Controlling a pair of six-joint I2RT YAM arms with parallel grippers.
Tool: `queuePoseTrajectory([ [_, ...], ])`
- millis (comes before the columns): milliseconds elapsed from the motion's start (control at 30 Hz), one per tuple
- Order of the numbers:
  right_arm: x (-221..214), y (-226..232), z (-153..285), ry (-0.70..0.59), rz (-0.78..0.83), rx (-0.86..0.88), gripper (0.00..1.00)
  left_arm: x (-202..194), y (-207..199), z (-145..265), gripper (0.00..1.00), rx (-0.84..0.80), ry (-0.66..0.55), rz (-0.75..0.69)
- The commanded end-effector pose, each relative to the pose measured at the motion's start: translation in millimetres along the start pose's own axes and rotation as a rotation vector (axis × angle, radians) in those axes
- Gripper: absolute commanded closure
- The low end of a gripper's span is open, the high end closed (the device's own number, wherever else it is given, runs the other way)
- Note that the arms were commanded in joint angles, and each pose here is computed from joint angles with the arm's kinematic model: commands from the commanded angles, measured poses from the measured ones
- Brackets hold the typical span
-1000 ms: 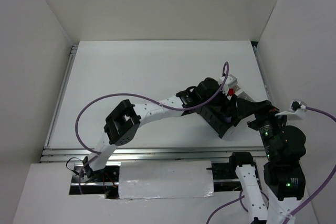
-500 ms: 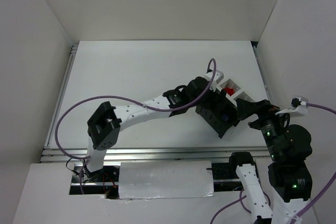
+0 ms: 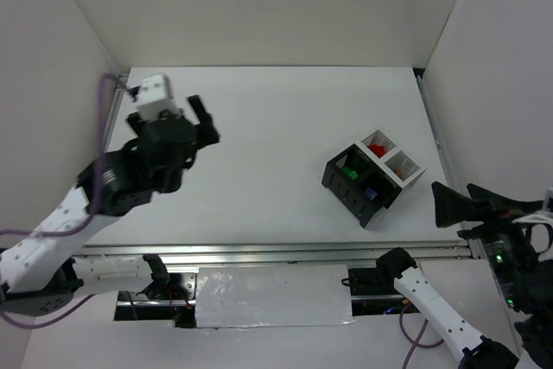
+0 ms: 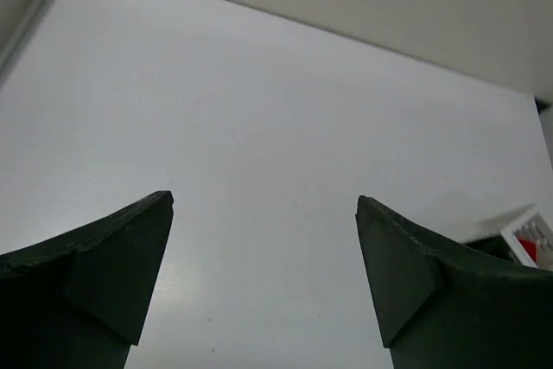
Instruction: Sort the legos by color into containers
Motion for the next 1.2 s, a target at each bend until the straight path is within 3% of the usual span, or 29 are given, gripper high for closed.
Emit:
queuePoseTrajectory([
  [0, 15, -15, 28, -0.040, 0.020, -0.019, 0.00, 9, 83, 35, 0.00, 0.250, -0.073, 0.033],
  [233, 43, -29, 84, -0.121, -0.068, 0.037, 0.00, 14, 184, 92, 0.01, 0.350, -0.110, 0.041],
  [400, 29, -34, 89, -0.055, -0.077, 0.033, 0.00, 7, 211, 110, 0.01, 0.411, -0.099, 0.007],
  [567, 16, -39, 92, -0.021, -0.077, 0.028, 0.00, -6, 227, 122, 0.01, 0.428, -0.102, 0.028],
  [1167, 14, -45, 91, -0.041, -0.082, 0.004, 0.00, -5, 223, 123, 0.00, 0.377, -0.108, 0.064],
])
Point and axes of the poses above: each gripper's point midway between its finger pads, its own z axis back along the fingers, its own y axis along the line the jaws close on, x = y × z, the point moved 6 cm from there along z, back along the fingers, and after that the axes turned 7 degrees about -z, right-handed, at the moved point
